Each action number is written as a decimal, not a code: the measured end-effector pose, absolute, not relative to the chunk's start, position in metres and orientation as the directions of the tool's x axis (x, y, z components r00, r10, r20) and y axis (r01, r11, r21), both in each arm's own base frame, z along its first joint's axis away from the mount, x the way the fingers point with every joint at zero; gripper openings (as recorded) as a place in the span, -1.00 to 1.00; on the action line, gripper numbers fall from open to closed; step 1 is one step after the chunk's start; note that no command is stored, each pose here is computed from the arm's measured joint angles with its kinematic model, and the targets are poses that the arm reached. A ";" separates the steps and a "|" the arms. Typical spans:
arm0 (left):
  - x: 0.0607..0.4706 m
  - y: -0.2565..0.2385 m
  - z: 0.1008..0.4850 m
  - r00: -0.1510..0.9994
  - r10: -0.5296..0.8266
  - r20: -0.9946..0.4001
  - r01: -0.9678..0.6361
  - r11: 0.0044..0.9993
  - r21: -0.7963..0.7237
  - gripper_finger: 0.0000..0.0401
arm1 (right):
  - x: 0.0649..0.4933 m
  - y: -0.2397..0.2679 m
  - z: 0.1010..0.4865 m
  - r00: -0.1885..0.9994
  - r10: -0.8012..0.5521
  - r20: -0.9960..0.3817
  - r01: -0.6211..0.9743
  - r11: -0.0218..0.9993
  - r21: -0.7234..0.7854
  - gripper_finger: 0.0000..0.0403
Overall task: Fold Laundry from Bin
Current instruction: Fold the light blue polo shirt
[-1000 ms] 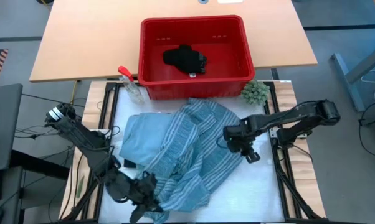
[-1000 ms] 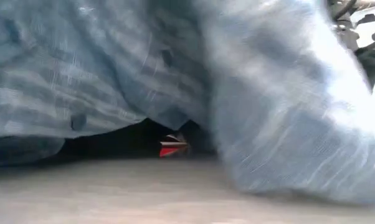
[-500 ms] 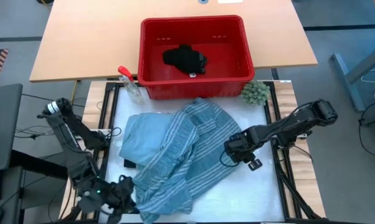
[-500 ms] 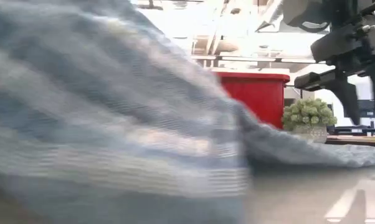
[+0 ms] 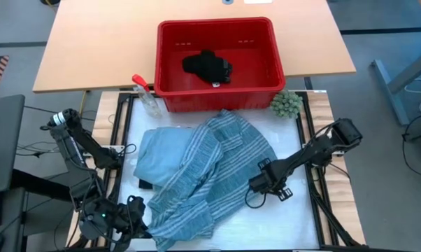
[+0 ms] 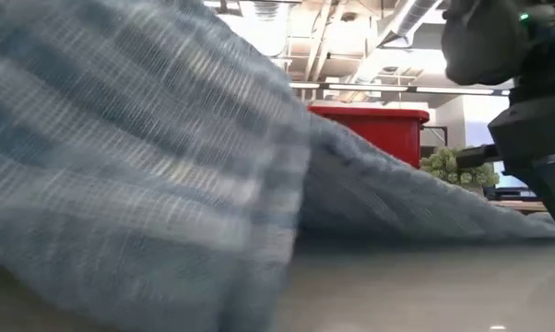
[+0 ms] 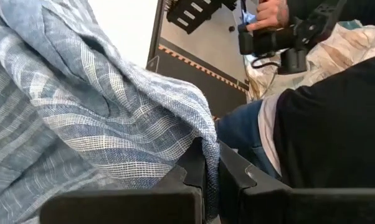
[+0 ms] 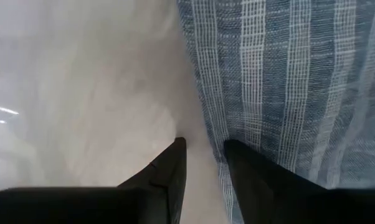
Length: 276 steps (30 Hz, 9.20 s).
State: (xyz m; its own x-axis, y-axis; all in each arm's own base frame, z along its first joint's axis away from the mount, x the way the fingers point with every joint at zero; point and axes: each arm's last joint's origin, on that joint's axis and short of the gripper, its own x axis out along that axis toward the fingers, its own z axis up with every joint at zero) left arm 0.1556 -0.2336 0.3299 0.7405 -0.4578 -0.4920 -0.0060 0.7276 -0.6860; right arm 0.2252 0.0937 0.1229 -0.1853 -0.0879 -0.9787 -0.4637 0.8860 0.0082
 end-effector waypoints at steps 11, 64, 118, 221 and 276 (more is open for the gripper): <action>0.158 -0.234 0.337 0.783 -0.451 -0.428 0.035 0.718 -0.695 -1.00 | 0.220 0.112 0.150 -0.088 -0.129 -0.988 -0.416 0.906 -0.081 -0.91; 0.081 -0.035 0.493 0.792 0.547 0.273 -0.362 0.780 -0.511 -1.00 | 0.354 0.080 0.258 0.852 0.084 -0.517 -0.009 0.989 0.147 0.07; 0.090 -0.054 0.491 0.866 0.058 0.496 0.232 0.833 -0.503 -1.00 | 0.210 0.040 0.401 0.844 0.208 -0.495 -0.074 0.958 0.276 -0.91; 0.120 0.213 0.642 0.790 -0.138 0.598 0.072 0.988 0.133 -1.00 | 0.089 -0.034 0.574 0.953 -0.267 0.144 0.292 0.936 -0.197 -0.91; 0.128 -0.232 0.340 0.702 -0.662 -0.262 -0.135 0.238 -0.962 -1.00 | 0.062 -0.001 0.416 0.840 0.517 -0.164 -0.246 0.634 0.733 -0.91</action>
State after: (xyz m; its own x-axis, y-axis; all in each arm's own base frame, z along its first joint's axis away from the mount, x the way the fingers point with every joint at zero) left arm 0.1278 -0.2318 0.3397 0.7018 -0.6623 -0.2622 -0.1348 0.2380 -0.9619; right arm 0.0622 -0.0010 0.4158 0.8404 0.5165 -0.1642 -0.2462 0.6336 0.7334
